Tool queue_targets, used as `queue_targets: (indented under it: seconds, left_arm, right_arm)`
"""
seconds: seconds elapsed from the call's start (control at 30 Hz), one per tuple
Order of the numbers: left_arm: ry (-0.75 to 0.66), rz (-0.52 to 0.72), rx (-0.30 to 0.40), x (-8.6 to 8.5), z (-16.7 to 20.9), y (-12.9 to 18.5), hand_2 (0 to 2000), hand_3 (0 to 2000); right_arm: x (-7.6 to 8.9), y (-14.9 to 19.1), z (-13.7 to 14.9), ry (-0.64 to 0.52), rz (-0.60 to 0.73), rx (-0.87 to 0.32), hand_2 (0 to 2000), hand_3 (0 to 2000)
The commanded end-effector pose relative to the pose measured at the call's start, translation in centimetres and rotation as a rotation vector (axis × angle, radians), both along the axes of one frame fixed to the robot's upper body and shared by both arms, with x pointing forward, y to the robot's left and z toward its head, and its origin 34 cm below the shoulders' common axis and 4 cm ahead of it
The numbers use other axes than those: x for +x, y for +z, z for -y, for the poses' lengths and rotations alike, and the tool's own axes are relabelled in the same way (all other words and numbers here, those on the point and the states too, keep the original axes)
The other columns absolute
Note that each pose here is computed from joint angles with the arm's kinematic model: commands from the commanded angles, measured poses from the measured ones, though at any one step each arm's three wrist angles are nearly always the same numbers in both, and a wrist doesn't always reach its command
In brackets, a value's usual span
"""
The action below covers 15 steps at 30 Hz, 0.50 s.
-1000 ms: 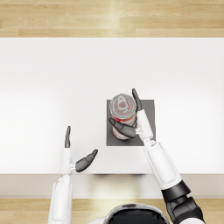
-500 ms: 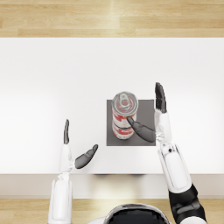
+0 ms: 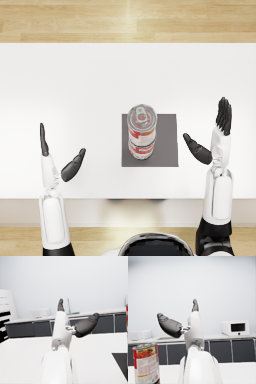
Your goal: Pick up the red can on the left and place it in the middle, then pick up the red can on the right and place it on top of the can in the middle
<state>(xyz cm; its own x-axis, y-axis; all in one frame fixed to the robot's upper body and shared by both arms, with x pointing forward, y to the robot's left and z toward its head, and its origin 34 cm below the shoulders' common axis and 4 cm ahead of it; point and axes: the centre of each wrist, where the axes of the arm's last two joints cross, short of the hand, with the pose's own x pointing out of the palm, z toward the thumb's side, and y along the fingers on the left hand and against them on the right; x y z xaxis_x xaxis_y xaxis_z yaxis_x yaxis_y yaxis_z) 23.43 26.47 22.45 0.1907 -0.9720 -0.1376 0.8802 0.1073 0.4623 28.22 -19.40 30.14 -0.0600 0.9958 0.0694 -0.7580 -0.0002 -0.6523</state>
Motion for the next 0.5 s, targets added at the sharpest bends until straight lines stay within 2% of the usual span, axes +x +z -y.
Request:
queue_targets:
  seconds: [0.03, 0.5]
  left_arm:
    - [0.002, -0.002, -0.001, -0.01, -0.05, -0.05, 0, 0]
    - [0.007, -0.006, -0.004, -0.02, -0.17, -0.16, 0, 0]
  right_arm:
    - [0.05, -0.20, 0.13, -0.004, -0.006, 0.002, 0, 0]
    - [0.18, -0.68, 0.45, -0.013, -0.020, 0.008, 0, 0]
